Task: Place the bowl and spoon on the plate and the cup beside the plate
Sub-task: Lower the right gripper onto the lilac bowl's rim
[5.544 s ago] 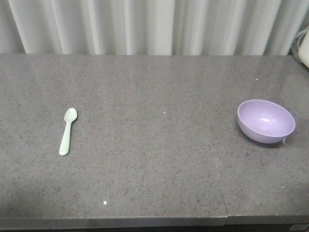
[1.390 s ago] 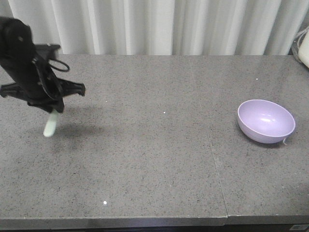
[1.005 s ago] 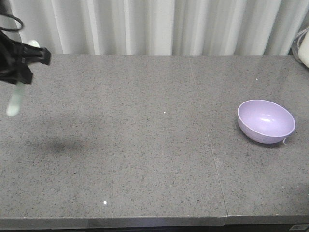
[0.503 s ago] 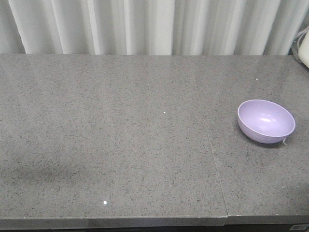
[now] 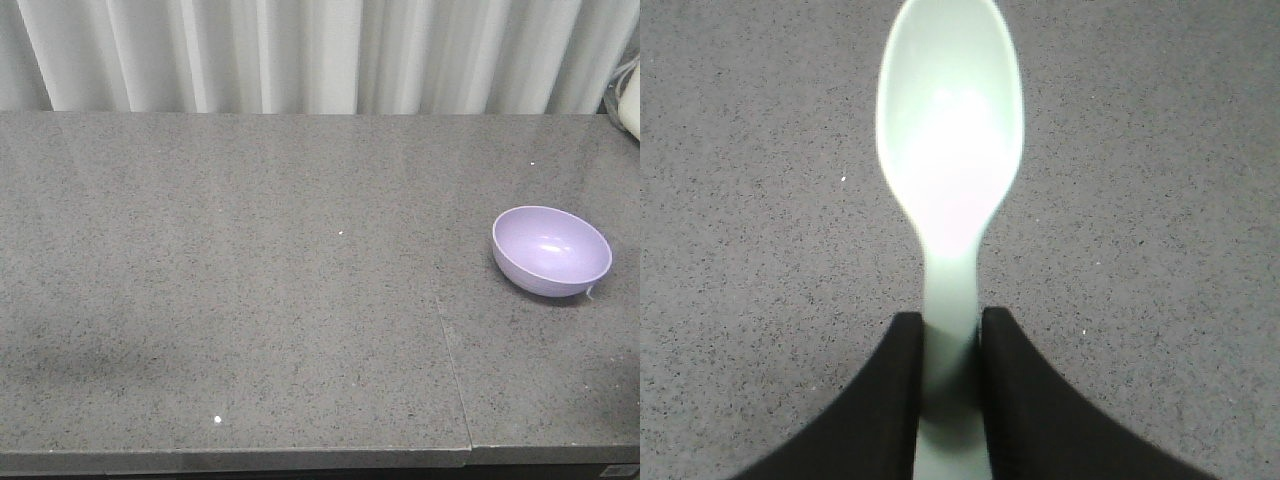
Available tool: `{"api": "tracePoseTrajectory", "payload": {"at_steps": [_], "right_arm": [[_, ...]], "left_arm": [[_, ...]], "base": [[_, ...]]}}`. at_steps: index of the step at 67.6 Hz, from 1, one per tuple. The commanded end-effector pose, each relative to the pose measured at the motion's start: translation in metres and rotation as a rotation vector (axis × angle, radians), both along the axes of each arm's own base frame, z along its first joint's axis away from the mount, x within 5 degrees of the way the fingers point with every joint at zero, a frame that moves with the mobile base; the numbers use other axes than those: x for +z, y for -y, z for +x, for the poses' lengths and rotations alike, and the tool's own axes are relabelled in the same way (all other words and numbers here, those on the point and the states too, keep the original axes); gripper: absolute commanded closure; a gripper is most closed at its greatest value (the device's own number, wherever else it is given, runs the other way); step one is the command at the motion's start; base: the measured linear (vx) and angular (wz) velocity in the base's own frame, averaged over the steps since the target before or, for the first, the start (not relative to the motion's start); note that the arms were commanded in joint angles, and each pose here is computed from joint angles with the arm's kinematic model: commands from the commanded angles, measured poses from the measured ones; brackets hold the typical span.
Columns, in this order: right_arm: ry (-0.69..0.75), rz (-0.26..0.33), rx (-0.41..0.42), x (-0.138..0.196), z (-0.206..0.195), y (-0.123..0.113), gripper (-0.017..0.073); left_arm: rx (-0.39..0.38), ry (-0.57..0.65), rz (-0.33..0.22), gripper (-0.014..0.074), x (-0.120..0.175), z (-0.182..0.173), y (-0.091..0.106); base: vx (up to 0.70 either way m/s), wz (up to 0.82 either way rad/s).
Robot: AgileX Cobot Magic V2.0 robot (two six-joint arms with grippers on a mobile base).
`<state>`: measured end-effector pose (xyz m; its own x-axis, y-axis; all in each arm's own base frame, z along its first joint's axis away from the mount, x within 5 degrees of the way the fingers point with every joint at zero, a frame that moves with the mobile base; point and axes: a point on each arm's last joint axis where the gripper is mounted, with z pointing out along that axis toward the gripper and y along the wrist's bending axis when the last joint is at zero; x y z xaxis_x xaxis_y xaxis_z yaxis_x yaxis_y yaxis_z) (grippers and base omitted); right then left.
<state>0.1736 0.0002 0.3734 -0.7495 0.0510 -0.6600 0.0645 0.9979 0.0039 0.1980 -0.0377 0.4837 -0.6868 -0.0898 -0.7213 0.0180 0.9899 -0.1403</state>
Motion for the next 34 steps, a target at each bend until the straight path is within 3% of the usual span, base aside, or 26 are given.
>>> {"api": "tracePoseTrajectory", "payload": {"at_steps": [1,16,34], "right_arm": [[0.072,-0.031,-0.028,0.005,0.02,0.004,0.0088],[-0.006,-0.085,-0.029,-0.015,0.068,0.007,0.0088],[-0.019,-0.092,-0.052,-0.014,0.124,0.016,0.0088]], "left_arm": [[-0.006,0.062,-0.011,0.06,0.011,-0.006,0.0],[-0.006,0.062,-0.011,0.06,0.011,-0.006,0.0],[-0.006,0.062,-0.011,0.06,0.011,-0.006,0.0]], "base": [[0.0,0.0],[0.0,0.0],[0.0,0.0]]}}
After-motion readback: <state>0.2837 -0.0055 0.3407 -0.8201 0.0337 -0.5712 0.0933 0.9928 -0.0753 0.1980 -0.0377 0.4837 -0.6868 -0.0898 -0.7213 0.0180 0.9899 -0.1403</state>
